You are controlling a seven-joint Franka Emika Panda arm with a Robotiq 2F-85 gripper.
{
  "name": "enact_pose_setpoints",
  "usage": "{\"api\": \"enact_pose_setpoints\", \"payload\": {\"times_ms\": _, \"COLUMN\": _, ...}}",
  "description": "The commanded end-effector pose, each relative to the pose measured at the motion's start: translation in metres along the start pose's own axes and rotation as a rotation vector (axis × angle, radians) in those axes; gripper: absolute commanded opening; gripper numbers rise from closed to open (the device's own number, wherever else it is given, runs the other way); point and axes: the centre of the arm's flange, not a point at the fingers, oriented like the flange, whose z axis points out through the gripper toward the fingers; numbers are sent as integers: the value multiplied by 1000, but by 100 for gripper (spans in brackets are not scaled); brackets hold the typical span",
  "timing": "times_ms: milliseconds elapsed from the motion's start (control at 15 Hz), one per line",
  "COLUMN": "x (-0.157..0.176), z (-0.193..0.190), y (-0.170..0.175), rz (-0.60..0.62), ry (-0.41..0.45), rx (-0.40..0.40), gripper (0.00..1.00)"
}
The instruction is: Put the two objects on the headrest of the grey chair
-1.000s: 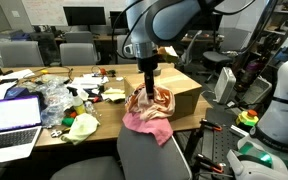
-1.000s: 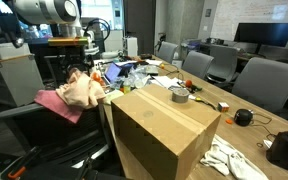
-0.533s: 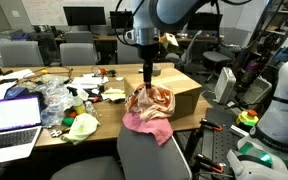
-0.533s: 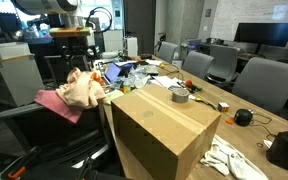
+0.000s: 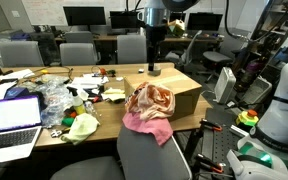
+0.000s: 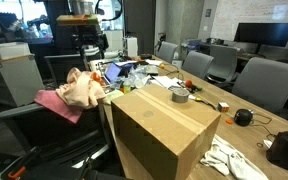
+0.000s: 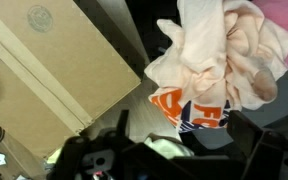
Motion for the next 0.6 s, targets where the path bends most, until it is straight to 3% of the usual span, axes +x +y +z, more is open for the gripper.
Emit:
{"api": "enact_pose_setpoints", "payload": {"times_ms": 0, "x": -25, "z": -13, "y": 37, "rz": 118, "ry": 22, "rx": 29, "gripper": 100}}
{"api": "enact_pose_setpoints", "payload": {"times_ms": 533, "x": -109, "z": 11, "y": 113, "rz": 385, "ry": 4, "rx": 154, "gripper": 100}}
